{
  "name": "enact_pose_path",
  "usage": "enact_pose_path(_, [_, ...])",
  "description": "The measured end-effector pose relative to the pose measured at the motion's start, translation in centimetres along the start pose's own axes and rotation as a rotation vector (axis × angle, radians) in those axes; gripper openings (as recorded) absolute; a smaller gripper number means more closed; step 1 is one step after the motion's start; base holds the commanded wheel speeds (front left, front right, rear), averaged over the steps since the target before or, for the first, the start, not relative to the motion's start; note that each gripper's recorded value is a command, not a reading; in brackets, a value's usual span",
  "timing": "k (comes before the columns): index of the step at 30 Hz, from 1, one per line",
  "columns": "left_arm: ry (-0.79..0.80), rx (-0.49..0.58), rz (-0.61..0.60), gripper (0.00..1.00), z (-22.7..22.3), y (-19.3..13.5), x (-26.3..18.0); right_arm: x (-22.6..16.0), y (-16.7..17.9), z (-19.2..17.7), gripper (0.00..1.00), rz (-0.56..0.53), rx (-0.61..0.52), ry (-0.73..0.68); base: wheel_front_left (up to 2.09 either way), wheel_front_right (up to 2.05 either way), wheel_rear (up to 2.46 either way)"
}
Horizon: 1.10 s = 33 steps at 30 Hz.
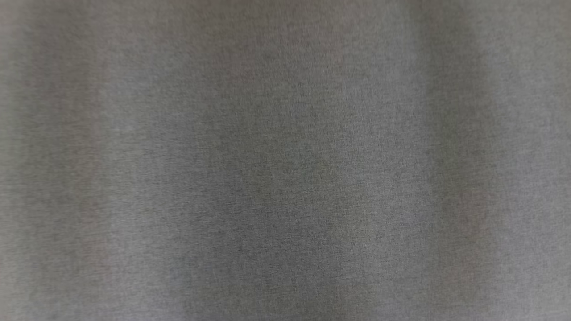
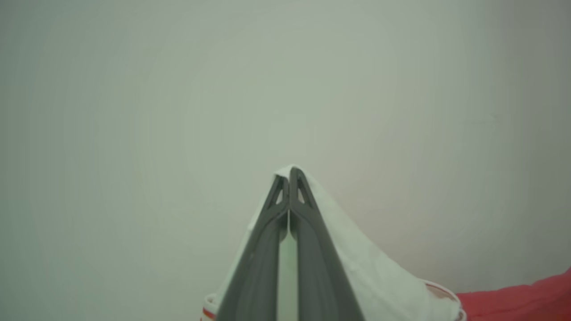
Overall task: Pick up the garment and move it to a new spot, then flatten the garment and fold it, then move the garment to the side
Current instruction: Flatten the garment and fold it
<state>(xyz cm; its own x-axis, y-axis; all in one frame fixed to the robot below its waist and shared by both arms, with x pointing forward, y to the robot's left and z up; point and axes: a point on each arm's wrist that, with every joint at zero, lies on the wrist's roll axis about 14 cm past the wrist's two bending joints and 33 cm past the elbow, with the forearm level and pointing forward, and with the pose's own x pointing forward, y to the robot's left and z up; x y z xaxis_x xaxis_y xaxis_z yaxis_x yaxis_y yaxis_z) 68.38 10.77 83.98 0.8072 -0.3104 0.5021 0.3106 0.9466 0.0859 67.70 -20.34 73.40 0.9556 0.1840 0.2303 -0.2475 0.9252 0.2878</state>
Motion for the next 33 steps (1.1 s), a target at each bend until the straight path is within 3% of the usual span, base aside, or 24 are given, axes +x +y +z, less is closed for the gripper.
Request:
enact_pose_path(11, [-0.004, 0.03, -0.027, 0.0, -3.1, -0.8, 3.2, 2.9, -2.9, -1.0, 0.0, -0.038, -0.09, 0.008, 0.0, 0.0, 0.0])
enact_pose_path(22, [0.049, -0.036, -0.012, 0.0, -8.2, -0.1, 2.7, 3.5, -4.1, -4.1, 0.0, -0.033, -0.123, 0.07, 0.0, 0.0, 0.0])
enact_pose_path(29, [0.087, -0.168, -0.028, 0.0, -11.0, -1.0, -0.2, 0.8, -4.3, -5.9, 0.0, 0.008, -0.099, 0.131, 0.0, 0.0, 0.0])
enact_pose_path(33, [0.063, -0.233, -0.031, 0.0, -10.3, -1.0, -2.4, -2.4, -5.2, -6.8, 0.0, 0.013, -0.049, 0.169, 0.0, 0.0, 0.0])
